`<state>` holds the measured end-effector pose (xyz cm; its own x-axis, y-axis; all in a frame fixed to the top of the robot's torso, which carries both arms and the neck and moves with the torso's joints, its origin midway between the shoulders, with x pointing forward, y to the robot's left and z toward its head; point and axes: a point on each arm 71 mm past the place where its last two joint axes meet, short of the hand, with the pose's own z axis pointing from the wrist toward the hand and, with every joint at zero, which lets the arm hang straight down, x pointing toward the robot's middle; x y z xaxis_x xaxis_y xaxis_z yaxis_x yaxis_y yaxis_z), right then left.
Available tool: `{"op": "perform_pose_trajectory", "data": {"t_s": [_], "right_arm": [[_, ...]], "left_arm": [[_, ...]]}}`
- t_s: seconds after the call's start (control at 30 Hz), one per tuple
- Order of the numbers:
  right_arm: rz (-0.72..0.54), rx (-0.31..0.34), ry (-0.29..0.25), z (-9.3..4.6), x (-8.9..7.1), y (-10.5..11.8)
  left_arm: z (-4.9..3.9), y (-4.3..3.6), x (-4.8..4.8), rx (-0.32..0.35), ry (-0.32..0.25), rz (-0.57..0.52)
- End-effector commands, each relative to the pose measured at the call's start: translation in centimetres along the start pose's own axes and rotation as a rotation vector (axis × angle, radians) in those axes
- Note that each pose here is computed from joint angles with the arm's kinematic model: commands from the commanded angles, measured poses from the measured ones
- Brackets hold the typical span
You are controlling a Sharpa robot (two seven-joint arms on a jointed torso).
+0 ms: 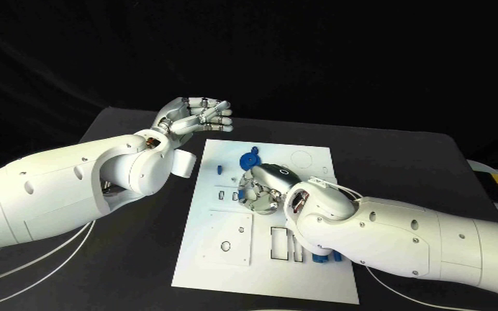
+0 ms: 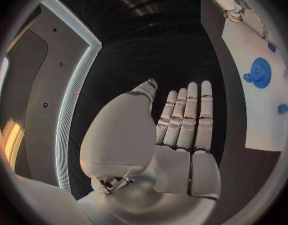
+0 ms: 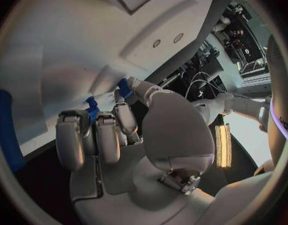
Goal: Assemble the parts on the task board
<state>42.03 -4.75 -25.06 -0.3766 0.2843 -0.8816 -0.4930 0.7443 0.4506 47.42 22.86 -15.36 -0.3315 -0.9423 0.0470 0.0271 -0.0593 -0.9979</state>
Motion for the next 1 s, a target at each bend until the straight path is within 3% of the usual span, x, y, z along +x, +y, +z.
{"op": "perform_pose_trajectory", "data": {"t_s": [0.03, 0.8, 1.0], "right_arm": [[-0.021, 0.008, 0.025, -0.05, 0.38, -0.17], [-0.008, -0.022, 0.0, -0.15, 0.21, 0.02], [0.023, -0.046, -0.07, -0.63, -0.45, -0.02]], "left_arm": [[0.01, -0.1, 0.24, 0.005, 0.019, -0.01], [0.04, -0.05, 0.16, 0.001, 0.019, -0.01], [0.08, 0.09, 0.08, -0.015, 0.028, 0.006]]}}
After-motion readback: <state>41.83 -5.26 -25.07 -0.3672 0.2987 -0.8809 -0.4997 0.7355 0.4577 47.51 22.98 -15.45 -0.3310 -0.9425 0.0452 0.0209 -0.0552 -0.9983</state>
